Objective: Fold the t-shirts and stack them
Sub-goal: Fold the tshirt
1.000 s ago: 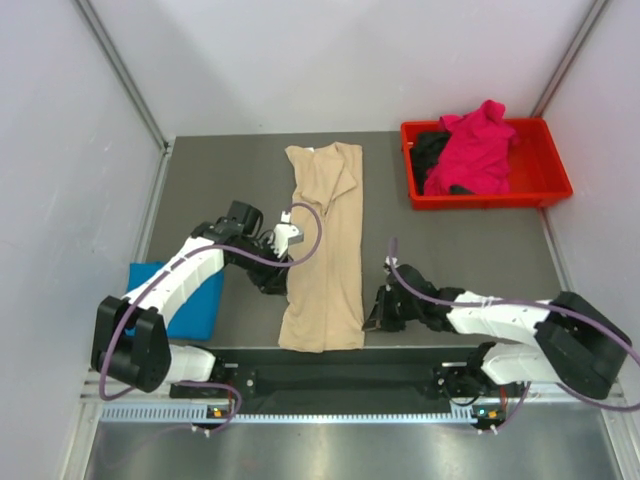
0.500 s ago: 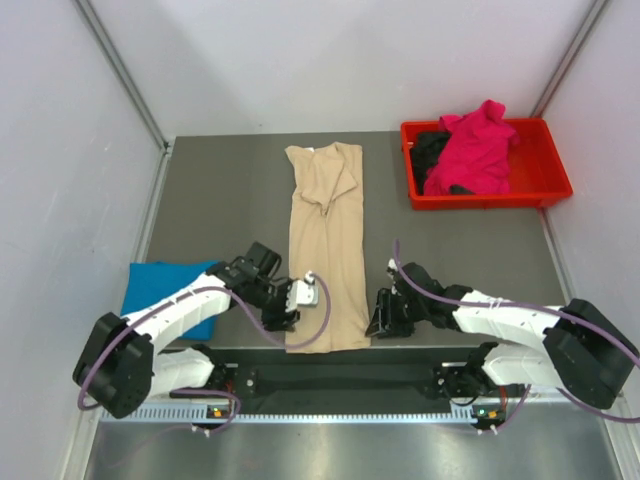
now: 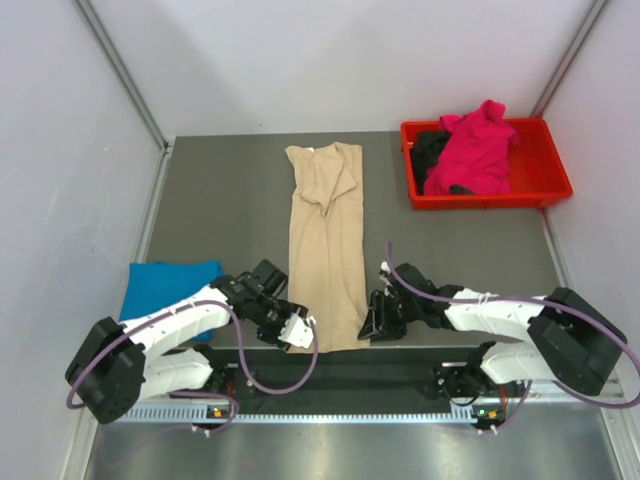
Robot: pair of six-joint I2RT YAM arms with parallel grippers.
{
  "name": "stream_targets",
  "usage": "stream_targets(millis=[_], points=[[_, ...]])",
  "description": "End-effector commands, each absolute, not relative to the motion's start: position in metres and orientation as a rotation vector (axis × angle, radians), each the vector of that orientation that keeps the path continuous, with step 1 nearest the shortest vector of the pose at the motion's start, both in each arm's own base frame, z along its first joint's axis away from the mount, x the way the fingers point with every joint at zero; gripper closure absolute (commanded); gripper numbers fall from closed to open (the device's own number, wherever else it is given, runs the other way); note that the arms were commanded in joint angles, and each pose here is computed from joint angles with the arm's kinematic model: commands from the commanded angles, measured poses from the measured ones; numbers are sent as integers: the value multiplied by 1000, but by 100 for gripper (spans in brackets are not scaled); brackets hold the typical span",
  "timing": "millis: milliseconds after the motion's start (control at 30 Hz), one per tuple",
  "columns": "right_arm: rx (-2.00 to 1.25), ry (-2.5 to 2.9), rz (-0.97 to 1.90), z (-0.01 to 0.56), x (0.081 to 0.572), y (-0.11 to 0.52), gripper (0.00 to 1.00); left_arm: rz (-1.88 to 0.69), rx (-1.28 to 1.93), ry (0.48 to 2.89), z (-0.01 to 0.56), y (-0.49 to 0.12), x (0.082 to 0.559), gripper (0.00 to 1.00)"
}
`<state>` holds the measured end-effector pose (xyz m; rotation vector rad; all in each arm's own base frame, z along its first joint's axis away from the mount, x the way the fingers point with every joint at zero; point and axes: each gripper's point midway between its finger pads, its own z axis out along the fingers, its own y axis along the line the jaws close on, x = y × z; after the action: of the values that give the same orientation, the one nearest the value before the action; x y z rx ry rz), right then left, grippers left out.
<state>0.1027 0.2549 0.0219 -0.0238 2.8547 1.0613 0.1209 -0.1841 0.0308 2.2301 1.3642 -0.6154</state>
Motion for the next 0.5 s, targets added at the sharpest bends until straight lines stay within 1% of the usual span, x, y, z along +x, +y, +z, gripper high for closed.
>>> stream_targets(millis=[0,200,300,333,467], points=[[-27,2843,1041,21,105,257,58,-637,2354,1266,30,-173,107,41],[-13,2860,1032,14,102,254,58,-672,2431,1244,26,-163,95,41],[-15,2863,1031,12,101,253,59,-698,2414,1251,18,-166,91,41],[-15,2859,1035,13,102,254,61,-670,2372,1234,19,-175,100,41],[-16,2868,1038,12,101,255,68,-669,2263,1275,15,-188,108,41]])
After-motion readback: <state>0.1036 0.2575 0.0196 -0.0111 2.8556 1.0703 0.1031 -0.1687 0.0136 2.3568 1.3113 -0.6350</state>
